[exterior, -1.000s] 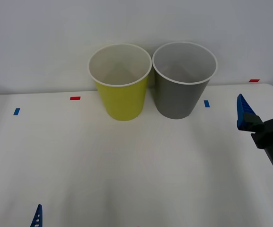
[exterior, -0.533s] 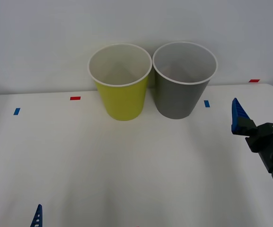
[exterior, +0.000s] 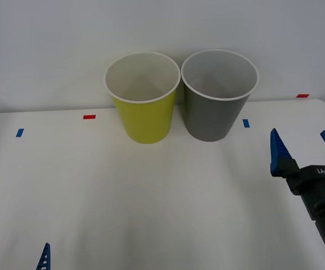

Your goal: Put cans in the gray bin and PET bottles in the light green bin.

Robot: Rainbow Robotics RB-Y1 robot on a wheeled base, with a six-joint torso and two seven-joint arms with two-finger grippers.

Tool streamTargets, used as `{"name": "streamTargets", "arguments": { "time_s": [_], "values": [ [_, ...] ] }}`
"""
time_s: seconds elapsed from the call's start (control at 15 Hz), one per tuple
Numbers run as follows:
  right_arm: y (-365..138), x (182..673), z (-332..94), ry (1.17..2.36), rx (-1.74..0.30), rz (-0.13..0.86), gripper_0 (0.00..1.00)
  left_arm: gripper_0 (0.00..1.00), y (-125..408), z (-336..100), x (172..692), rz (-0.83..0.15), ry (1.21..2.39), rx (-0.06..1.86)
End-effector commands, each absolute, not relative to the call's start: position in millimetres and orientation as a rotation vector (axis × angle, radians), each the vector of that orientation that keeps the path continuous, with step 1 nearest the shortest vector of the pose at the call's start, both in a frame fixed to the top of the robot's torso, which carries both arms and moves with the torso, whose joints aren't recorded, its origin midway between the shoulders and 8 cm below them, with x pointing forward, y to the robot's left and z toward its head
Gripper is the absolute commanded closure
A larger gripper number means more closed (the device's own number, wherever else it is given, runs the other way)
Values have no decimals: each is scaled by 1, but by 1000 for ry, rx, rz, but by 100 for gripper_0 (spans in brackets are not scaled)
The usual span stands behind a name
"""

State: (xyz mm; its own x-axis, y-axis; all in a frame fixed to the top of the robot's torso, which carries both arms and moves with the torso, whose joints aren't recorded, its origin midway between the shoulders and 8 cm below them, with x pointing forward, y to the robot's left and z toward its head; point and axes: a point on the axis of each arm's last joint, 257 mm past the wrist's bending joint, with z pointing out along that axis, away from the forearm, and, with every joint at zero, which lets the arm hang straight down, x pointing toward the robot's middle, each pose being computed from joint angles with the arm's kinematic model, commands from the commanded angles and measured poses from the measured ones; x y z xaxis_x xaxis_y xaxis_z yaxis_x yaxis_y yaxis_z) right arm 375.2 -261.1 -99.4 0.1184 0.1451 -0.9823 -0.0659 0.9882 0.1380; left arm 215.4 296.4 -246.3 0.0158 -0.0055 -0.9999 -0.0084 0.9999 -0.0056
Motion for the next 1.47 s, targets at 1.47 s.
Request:
{"name": "streamTargets", "arguments": {
  "time_s": [1.47],
  "values": [
    [-259, 226, -225, 1499, 53, 114, 0, 0, 296, -246, 215, 2, 1555, -11]
  ]
}}
